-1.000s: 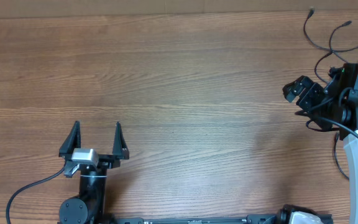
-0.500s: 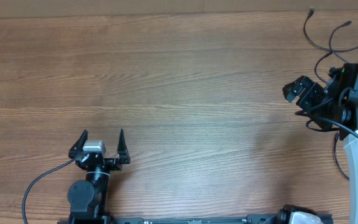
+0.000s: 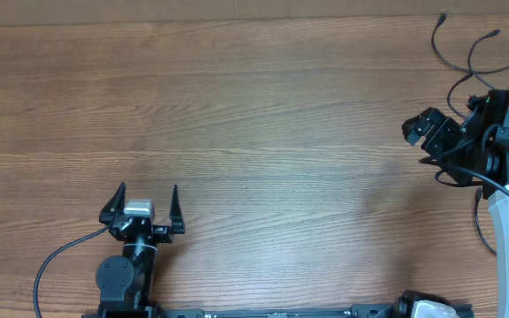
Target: Untangle cables
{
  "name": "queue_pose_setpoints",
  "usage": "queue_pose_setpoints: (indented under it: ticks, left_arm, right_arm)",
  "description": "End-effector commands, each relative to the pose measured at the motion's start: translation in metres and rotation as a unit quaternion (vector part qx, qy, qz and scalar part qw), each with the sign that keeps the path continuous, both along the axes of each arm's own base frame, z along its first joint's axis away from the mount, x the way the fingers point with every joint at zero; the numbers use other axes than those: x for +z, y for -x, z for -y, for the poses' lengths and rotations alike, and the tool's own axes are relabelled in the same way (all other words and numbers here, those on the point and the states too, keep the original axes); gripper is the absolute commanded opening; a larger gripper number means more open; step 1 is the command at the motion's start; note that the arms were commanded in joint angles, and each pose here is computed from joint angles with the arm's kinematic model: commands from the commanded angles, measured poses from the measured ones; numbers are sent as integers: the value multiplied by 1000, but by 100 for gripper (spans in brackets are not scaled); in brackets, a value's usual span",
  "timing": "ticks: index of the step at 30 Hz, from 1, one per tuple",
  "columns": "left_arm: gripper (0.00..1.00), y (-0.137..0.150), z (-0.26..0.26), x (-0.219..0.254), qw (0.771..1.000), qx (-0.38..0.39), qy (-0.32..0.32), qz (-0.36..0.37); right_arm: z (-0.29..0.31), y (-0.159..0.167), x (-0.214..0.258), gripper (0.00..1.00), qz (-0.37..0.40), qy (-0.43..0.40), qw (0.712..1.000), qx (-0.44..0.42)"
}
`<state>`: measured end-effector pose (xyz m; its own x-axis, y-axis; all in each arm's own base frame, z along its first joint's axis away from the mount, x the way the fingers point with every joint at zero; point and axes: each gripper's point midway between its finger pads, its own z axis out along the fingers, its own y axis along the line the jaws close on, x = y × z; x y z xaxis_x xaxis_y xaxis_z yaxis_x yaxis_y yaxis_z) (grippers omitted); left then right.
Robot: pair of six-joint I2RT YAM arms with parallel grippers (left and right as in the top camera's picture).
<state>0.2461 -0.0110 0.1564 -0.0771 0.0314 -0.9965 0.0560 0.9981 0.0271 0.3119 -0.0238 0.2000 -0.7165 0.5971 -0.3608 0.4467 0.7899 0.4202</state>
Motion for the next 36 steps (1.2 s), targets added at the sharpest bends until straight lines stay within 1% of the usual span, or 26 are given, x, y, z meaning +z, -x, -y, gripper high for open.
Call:
queue_pose_setpoints:
  ticks: [1, 4, 6, 7, 36]
  left_arm:
    - [100, 1, 4, 0, 1000, -16, -25, 3]
    - [99, 0, 3, 0, 1000, -12, -14, 2]
    - [100, 0, 0, 0, 1000, 0, 24, 0]
    - [100, 0, 0, 0, 1000, 1, 31, 0]
    - [100, 0, -1, 0, 1000, 4, 30, 0]
  right_arm:
    - [-2, -3, 5, 100, 8, -2, 1000, 3]
    - [-2, -3, 5, 100, 8, -2, 1000, 4]
    - [-2, -3, 5, 100, 8, -2, 1000, 3]
    - [-2, -3, 5, 100, 8, -2, 1000, 4]
    - [-2, -3, 5, 100, 8, -2, 1000, 4]
